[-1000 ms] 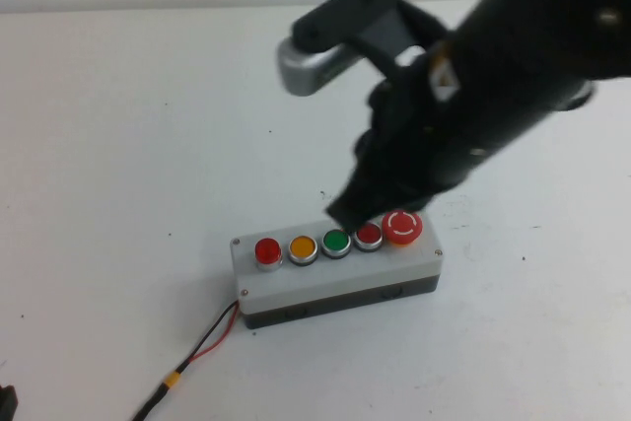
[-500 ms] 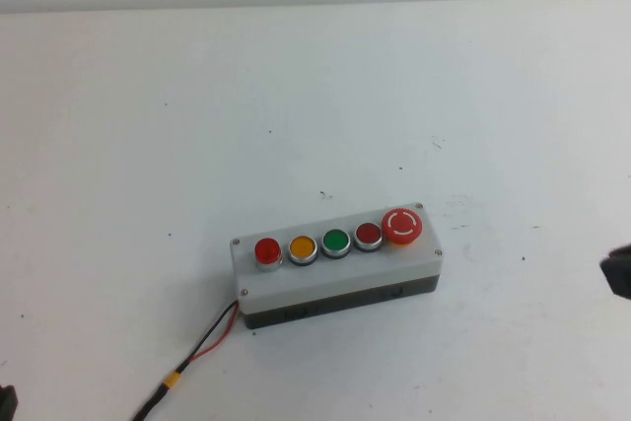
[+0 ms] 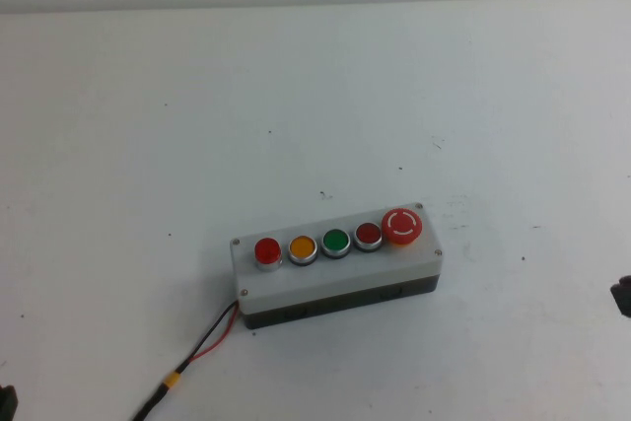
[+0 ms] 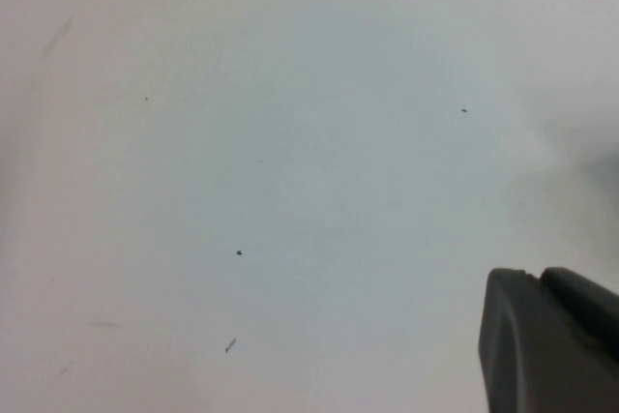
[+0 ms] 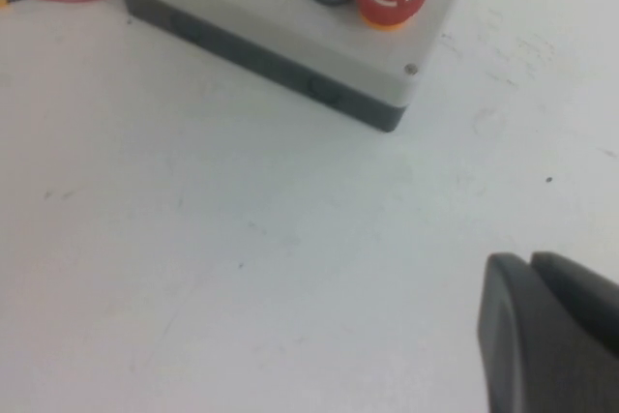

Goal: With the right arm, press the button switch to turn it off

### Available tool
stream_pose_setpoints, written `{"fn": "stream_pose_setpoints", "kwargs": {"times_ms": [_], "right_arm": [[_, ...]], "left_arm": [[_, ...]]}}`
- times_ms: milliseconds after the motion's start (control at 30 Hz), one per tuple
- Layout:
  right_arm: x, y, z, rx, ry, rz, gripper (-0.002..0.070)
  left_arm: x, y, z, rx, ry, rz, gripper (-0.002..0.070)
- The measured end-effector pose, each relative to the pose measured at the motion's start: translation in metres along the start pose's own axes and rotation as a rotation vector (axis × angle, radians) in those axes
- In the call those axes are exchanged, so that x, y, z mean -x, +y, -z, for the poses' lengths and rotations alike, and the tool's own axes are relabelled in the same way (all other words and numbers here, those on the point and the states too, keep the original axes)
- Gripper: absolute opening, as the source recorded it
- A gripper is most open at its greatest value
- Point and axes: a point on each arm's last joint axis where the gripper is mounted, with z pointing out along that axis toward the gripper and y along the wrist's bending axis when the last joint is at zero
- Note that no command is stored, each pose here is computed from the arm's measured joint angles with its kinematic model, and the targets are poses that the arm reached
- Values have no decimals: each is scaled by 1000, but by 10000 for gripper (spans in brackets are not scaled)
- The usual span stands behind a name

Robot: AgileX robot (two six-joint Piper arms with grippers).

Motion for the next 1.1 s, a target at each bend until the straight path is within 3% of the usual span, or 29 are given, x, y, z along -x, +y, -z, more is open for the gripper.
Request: {"fn": "stream_pose_setpoints", "kwargs": {"times_ms": [167,333,533,733,1100], "right_arm": [[-25,-26,-16,-114,-118,-181,-17],[-71,-54,-23,-332,-315,-366,-17],[-126,-52,-25,-483,-546,-438,-17],[-161,-40,-36,-514,-708,-406,-17],[-183,-33,-42,-504,-545,-461,-17]], "left_arm": [[0,0,0,0,0,0,-2],[0,0,0,0,0,0,-2],[0,0,0,0,0,0,-2],[0,0,0,0,0,0,-2],[0,0,0,0,0,0,-2]]}}
